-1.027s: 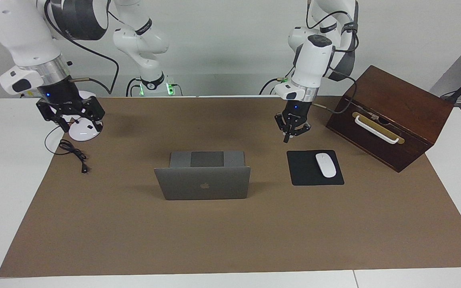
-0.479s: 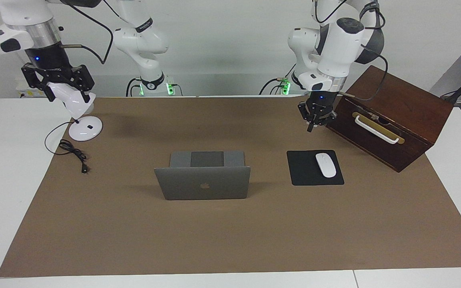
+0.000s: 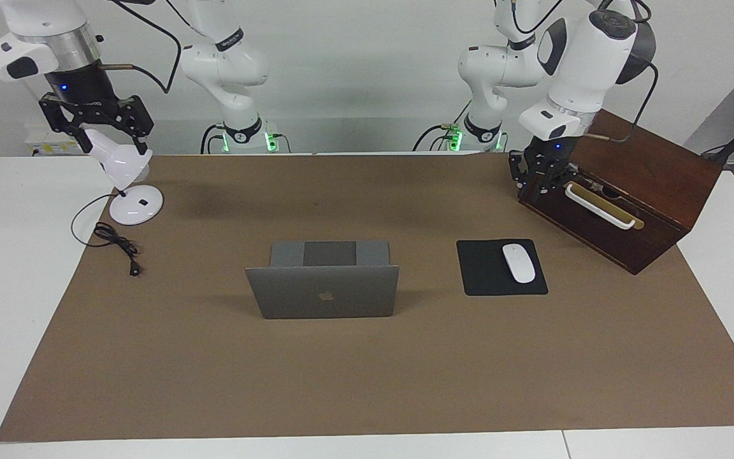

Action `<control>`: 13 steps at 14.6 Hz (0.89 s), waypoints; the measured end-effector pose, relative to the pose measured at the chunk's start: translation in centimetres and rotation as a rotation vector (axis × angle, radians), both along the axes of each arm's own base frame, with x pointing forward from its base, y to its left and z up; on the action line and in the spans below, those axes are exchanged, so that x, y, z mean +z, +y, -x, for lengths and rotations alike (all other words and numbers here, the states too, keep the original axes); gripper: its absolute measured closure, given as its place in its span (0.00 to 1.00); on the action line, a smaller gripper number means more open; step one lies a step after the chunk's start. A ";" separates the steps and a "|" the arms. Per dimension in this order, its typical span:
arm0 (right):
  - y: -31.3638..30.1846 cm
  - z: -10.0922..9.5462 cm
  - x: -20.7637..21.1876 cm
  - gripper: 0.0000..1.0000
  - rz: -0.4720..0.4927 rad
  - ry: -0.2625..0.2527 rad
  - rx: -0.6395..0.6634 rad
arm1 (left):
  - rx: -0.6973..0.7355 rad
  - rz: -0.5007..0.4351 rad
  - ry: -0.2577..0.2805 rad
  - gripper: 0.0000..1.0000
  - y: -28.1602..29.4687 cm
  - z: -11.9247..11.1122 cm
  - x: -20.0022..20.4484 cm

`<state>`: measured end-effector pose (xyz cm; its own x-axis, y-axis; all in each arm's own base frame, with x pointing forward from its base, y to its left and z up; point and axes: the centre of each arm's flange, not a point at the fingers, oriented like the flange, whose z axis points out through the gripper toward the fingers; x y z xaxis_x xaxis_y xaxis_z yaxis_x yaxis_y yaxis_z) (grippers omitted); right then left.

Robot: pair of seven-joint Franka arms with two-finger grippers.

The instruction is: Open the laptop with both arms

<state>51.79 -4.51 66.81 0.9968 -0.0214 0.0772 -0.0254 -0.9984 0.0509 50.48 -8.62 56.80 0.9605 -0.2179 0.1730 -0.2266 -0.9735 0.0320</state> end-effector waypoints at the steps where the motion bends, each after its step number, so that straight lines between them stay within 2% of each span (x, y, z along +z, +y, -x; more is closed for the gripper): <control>1: 0.1 0.0 -0.1 0.00 0.000 0.003 0.002 | 0.019 0.000 0.001 0.12 0.9 -0.2 0.6; 2: 0.2 0.0 -0.3 0.00 0.000 0.007 0.003 | 0.036 0.000 0.005 0.02 1.8 -0.3 1.1; 3: 0.2 -0.1 -0.8 0.00 -0.001 0.014 0.004 | 0.052 0.000 0.006 0.00 2.6 -0.4 1.6; 9: 2.7 -0.8 -2.7 0.00 -0.030 0.004 -0.007 | 0.120 -0.017 0.000 0.00 6.3 -1.5 4.4; 13: 3.8 -1.0 -3.1 0.00 -0.043 -0.008 -0.002 | 0.137 -0.016 -0.002 0.00 7.1 -2.4 4.7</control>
